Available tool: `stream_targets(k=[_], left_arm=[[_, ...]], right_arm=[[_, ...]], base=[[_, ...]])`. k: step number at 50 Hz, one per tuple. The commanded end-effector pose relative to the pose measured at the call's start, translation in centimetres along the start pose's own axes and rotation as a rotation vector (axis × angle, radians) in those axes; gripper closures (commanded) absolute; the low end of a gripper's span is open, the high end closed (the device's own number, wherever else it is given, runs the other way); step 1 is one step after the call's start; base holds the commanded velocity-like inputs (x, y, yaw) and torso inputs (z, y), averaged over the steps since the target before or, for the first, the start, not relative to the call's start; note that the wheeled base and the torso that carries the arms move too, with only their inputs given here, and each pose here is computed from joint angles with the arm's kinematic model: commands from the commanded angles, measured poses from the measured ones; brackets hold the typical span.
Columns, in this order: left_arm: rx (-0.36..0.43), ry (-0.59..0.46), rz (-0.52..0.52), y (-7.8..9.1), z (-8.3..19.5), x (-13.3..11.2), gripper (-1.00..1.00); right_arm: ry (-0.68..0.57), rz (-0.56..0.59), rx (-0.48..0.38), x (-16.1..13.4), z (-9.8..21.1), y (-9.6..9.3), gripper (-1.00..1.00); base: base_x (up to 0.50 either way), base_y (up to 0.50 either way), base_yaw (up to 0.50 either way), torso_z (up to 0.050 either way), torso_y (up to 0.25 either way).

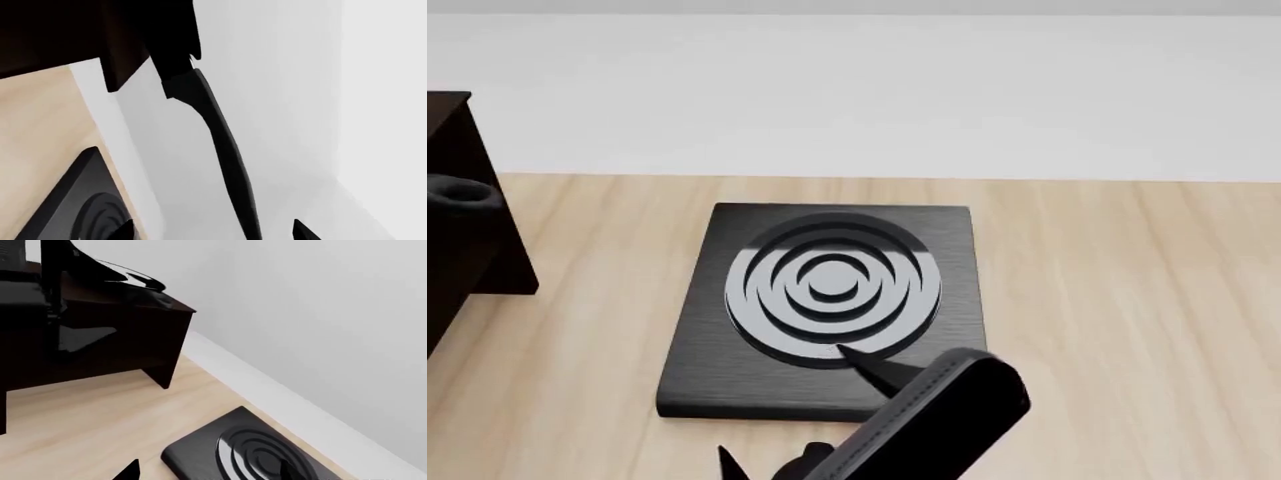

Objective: Put the frying pan on the cabinet shelf.

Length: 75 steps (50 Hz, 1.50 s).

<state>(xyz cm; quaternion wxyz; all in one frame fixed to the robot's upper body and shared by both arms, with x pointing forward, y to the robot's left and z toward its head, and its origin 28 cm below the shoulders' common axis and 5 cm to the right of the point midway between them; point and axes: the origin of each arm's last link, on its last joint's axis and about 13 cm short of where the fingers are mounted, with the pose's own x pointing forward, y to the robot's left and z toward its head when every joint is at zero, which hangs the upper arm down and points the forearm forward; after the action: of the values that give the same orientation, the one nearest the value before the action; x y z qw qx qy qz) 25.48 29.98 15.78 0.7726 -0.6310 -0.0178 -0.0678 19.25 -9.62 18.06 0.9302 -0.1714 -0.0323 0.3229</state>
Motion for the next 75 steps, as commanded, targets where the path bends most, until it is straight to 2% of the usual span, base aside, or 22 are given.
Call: stream_targets(k=[1, 3, 7, 10, 13, 15, 20, 21, 31, 33, 36, 39, 42, 52, 56, 60, 63, 75], left_arm=[[0.124, 0.054, 0.057, 0.4, -1.5, -1.1, -1.00], [0.104, 0.062, 0.042, 0.3, -1.6, -1.1, -1.00], [0.112, 0.046, 0.042, 0.2, -1.4, -1.1, -1.00], [0.171, 0.062, 0.031, 0.1, -1.6, -1.2, -1.00], [0.196, 0.072, 0.016, 0.0, -1.6, -1.4, -1.00], [0.288, 0.080, -0.009, -0.6, -1.7, -1.4, -1.00], [0.364, 0.083, -0.044, -1.6, -1.9, -1.8, -1.00], [0.399, 0.083, -0.062, -1.7, -1.9, -1.8, -1.00], [0.660, 0.072, -0.096, -1.8, -2.2, -1.7, -1.00], [0.740, 0.071, -0.102, -1.7, -2.4, -1.6, -1.00], [0.787, 0.076, -0.109, -1.9, -2.6, -1.7, -1.00], [0.868, 0.060, -0.117, -2.0, -2.7, -1.8, -1.00], [0.899, 0.048, -0.131, -1.9, -2.7, -1.8, -1.00], [1.103, 0.000, -0.170, -2.0, -2.8, -2.2, -1.00], [1.130, 0.015, -0.172, -2.0, -3.0, -2.2, -1.00], [1.238, 0.020, -0.167, -1.9, -3.2, -2.2, -1.00], [1.283, 0.018, -0.176, -2.1, -3.2, -2.3, -1.00], [1.366, 0.034, -0.187, -2.4, -3.7, -2.4, -1.00]], right_arm=[[0.002, -0.020, 0.006, -0.1, 0.0, -0.2, -1.00], [0.002, -0.026, 0.009, -0.1, 0.0, -0.3, -1.00], [0.008, -0.058, 0.013, 0.2, -0.2, -0.5, -1.00], [0.015, -0.088, 0.022, 0.4, -0.2, -0.8, -1.00], [0.026, -0.120, 0.056, 0.4, -0.2, -1.1, -1.00], [0.029, -0.140, 0.065, 0.3, -0.2, -1.3, -1.00], [0.041, -0.186, 0.081, 0.4, -0.1, -1.6, -1.00], [0.043, -0.193, 0.083, 0.5, -0.3, -1.7, -1.00], [0.032, -0.197, 0.101, 0.5, -0.2, -1.7, -1.00], [0.037, -0.201, 0.109, 0.5, -0.4, -1.8, -1.00], [0.042, -0.203, 0.116, 0.5, -0.4, -1.8, -1.00], [0.040, -0.207, 0.121, 0.5, -0.3, -1.8, -1.00], [0.036, -0.209, 0.123, 0.4, -0.3, -1.9, -1.00], [0.034, -0.218, 0.139, 0.4, -0.3, -1.9, -1.00], [0.033, -0.224, 0.149, 0.4, -0.2, -2.0, -1.00], [0.032, -0.226, 0.152, 0.4, -0.3, -2.0, -1.00], [0.030, -0.227, 0.154, 0.4, -0.3, -2.0, -1.00], [0.030, -0.237, 0.162, 0.4, -0.2, -2.1, -1.00]], base=[[0.00, 0.00, 0.00, 0.000, 0.000], [0.00, 0.00, 0.00, 0.000, 0.000], [0.00, 0.00, 0.00, 0.000, 0.000], [0.00, 0.00, 0.00, 0.000, 0.000], [0.00, 0.00, 0.00, 0.000, 0.000], [0.00, 0.00, 0.00, 0.000, 0.000], [0.00, 0.00, 0.00, 0.000, 0.000], [0.00, 0.00, 0.00, 0.000, 0.000], [0.00, 0.00, 0.00, 0.000, 0.000], [0.00, 0.00, 0.00, 0.000, 0.000], [0.00, 0.00, 0.00, 0.000, 0.000], [0.00, 0.00, 0.00, 0.000, 0.000], [0.00, 0.00, 0.00, 0.000, 0.000], [0.00, 0.00, 0.00, 0.000, 0.000], [0.00, 0.00, 0.00, 0.000, 0.000], [0.00, 0.00, 0.00, 0.000, 0.000], [0.00, 0.00, 0.00, 0.000, 0.000], [0.00, 0.00, 0.00, 0.000, 0.000]])
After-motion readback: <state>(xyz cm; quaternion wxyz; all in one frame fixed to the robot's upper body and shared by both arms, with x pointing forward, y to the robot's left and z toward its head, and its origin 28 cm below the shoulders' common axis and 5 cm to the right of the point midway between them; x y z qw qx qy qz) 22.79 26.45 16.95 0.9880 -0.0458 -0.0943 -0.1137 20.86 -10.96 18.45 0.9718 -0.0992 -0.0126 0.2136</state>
